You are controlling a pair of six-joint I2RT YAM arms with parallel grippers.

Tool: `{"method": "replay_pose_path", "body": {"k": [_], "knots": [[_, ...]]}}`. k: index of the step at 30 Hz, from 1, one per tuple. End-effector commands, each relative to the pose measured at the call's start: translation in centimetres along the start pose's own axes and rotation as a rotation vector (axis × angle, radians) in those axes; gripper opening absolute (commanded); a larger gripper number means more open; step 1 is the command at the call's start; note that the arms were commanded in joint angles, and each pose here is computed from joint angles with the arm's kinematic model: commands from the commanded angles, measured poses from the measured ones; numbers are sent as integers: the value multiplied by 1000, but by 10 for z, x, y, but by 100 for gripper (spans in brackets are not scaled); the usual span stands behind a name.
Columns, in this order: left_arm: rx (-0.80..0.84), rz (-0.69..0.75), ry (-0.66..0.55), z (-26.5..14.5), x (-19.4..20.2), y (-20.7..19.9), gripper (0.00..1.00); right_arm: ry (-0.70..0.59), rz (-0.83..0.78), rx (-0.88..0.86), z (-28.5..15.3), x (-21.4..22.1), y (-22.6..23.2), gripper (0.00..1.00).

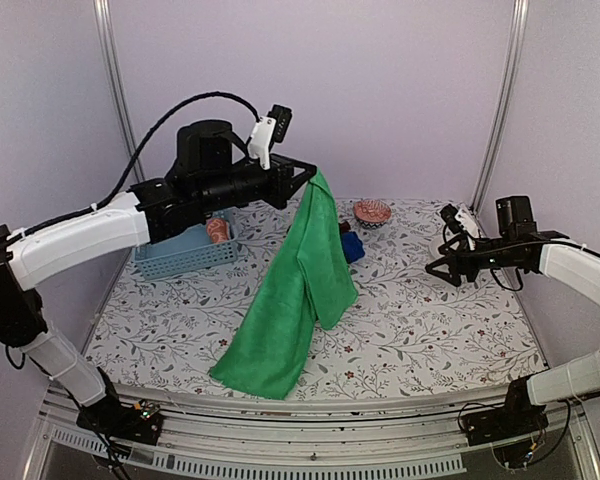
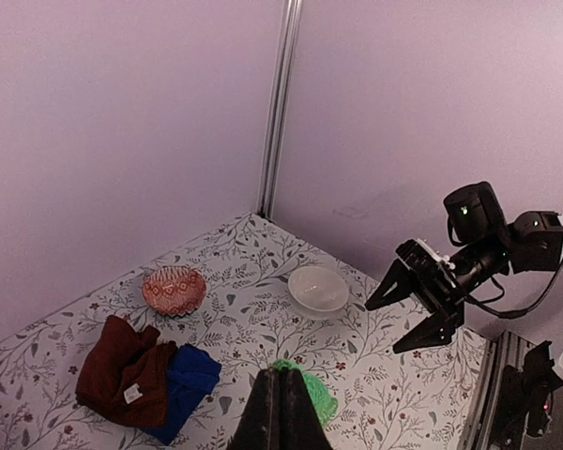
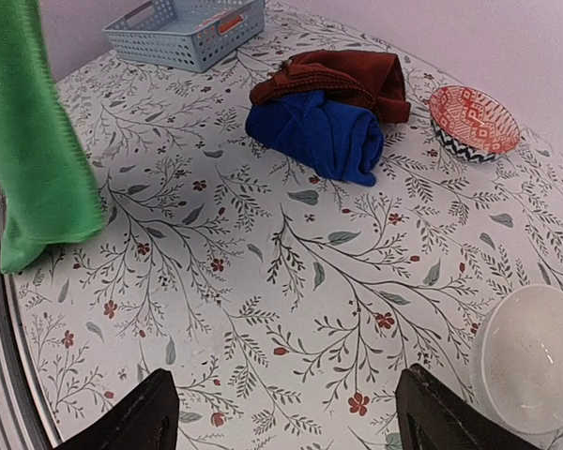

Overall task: Roll the towels
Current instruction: Place the towel at the center of the board.

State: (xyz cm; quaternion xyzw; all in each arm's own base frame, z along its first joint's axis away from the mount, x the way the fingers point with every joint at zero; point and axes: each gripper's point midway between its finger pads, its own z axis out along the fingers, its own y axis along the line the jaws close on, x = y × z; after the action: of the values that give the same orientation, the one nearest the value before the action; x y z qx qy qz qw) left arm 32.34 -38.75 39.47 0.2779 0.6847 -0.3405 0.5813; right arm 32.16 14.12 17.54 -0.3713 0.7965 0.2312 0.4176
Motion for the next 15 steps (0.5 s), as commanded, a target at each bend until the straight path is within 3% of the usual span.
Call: {"method": "replay_pose_path", "body": {"k": [1,8,12,15], "knots": [[77,-125,56,39,54,-3,0,-60,-33,-115,-16,-27,23,79],[261,-272,218,115,131,-30,0,-23,-76,-166,-27,-49,27,66],[432,-266,229,132,138,-78,0,14,-78,-188,-31,-48,31,63],[518,-226,312,133,158,-103,28,50,-78,-185,-30,-35,33,63]]}}
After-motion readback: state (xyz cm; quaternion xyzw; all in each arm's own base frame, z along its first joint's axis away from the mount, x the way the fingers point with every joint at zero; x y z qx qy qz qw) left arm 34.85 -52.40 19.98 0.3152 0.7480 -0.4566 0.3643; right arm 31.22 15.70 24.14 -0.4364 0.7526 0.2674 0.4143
